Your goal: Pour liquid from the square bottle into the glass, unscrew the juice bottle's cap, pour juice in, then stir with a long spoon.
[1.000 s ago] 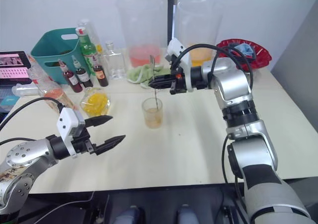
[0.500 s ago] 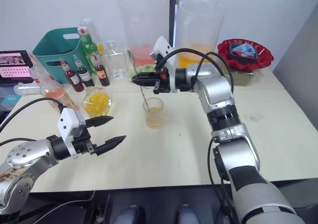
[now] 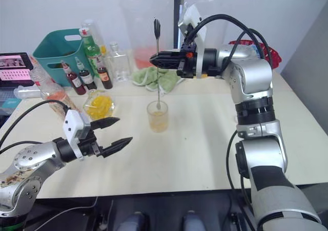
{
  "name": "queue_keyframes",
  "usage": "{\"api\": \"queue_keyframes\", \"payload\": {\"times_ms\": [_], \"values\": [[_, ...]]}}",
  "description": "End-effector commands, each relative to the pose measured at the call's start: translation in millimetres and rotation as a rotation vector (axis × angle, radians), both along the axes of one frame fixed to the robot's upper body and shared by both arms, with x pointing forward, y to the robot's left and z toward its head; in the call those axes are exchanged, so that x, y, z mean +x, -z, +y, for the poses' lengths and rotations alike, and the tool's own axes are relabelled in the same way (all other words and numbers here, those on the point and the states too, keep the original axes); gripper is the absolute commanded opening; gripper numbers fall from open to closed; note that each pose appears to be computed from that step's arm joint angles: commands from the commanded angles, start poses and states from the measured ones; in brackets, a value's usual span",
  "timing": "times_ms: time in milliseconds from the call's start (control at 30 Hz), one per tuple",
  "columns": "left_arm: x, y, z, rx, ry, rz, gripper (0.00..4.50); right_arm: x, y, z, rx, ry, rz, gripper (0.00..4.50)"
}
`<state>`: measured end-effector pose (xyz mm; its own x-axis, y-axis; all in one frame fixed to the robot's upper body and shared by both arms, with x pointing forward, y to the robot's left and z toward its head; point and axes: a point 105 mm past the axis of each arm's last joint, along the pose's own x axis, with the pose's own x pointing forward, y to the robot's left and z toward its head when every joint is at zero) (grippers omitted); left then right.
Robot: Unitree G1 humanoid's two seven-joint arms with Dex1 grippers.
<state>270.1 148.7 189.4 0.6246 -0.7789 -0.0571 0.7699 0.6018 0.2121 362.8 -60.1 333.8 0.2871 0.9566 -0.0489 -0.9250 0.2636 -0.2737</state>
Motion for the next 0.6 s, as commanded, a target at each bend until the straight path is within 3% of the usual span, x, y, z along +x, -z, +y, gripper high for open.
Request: {"api": "queue_keyframes", "payload": {"times_ms": [33, 500, 600], "values": [[1.7, -11.6, -1.7, -0.002, 0.021, -0.061, 4.44, -7.0, -14.9, -8.1, 0.016, 0.018, -0.045, 0.00], [6.4, -17.1, -4.8, -0.026, 0.055, -0.082, 4.44, -8.9, -14.8, -23.8, 0.029, 0.059, -0.003, 0.00], [5.7, -22.0, -4.4, -0.041, 0.054, -0.096, 4.44, -13.3, -31.7, -27.8, 0.128, 0.055, 0.014, 0.00]]}}
